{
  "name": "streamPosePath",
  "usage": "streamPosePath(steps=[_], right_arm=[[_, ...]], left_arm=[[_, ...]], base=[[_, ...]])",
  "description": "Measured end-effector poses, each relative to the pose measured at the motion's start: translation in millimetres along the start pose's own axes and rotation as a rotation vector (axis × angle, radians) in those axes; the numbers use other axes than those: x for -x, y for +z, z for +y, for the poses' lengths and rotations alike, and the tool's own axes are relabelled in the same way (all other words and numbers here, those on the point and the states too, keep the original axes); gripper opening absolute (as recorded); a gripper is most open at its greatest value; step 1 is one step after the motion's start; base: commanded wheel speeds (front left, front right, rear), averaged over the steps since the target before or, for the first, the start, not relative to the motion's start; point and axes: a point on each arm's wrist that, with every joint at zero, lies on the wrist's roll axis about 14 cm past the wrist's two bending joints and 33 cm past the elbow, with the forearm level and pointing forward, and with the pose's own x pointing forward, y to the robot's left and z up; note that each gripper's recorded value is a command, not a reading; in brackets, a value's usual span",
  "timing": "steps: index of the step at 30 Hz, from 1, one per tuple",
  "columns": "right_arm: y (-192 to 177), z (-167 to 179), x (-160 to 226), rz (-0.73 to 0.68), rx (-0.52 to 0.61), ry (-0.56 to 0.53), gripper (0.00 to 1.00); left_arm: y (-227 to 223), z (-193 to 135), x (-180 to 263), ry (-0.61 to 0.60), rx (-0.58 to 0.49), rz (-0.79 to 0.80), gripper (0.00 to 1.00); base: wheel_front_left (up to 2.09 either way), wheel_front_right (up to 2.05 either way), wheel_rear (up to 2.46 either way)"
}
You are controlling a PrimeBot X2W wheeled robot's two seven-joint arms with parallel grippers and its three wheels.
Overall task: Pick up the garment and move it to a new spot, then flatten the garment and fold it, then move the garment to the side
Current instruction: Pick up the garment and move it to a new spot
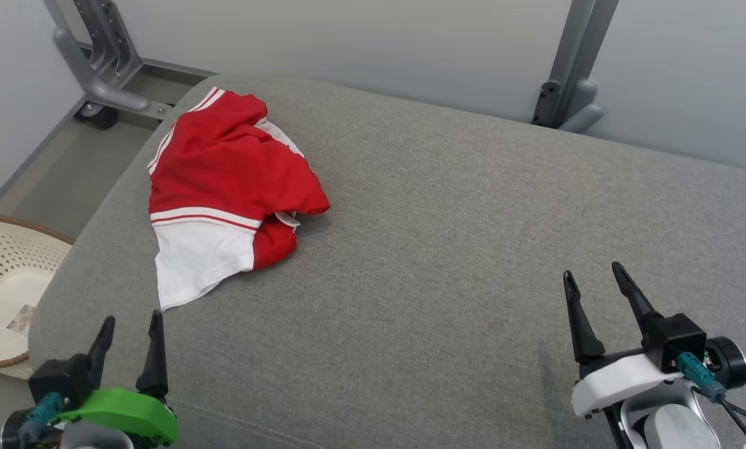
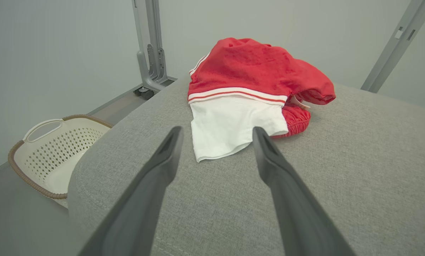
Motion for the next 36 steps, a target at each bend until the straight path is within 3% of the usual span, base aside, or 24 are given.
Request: streamPosePath(steps=[4,17,27,33,34,35,36], right_arm=[[-4,-5,-10,0.002,0.012,0.001,1.0],[-34,-13,-54,0.016,0.027,0.046,1.0],[-75,-29,-61,0.085,-0.007,0.012,1.0],[-82,-47,-52,0.11,-0.002,-0.036,1.0],[-81,-48,-51,0.109,-0.001,-0.041,1.0],[-79,-49,-50,0.107,0.0,-0.044,1.0],[-77,-49,-50,0.103,0.001,-0.045,1.0]], left_arm=[[5,5,-21,0.028,0.029,0.002,1.0],[-29,14,-108,0.138,0.207,0.268,1.0],[-91,25,-129,0.214,0.177,0.537,1.0],[-109,18,-132,0.21,0.165,0.606,1.0],[-111,17,-131,0.209,0.165,0.614,0.93],[-112,16,-130,0.204,0.163,0.623,0.3],[-112,15,-128,0.199,0.157,0.632,0.0]], base=[[0.0,0.0,0.0],[0.0,0.0,0.0],[0.0,0.0,0.0],[0.0,0.0,0.0],[0.0,0.0,0.0],[0.0,0.0,0.0],[0.0,0.0,0.0]])
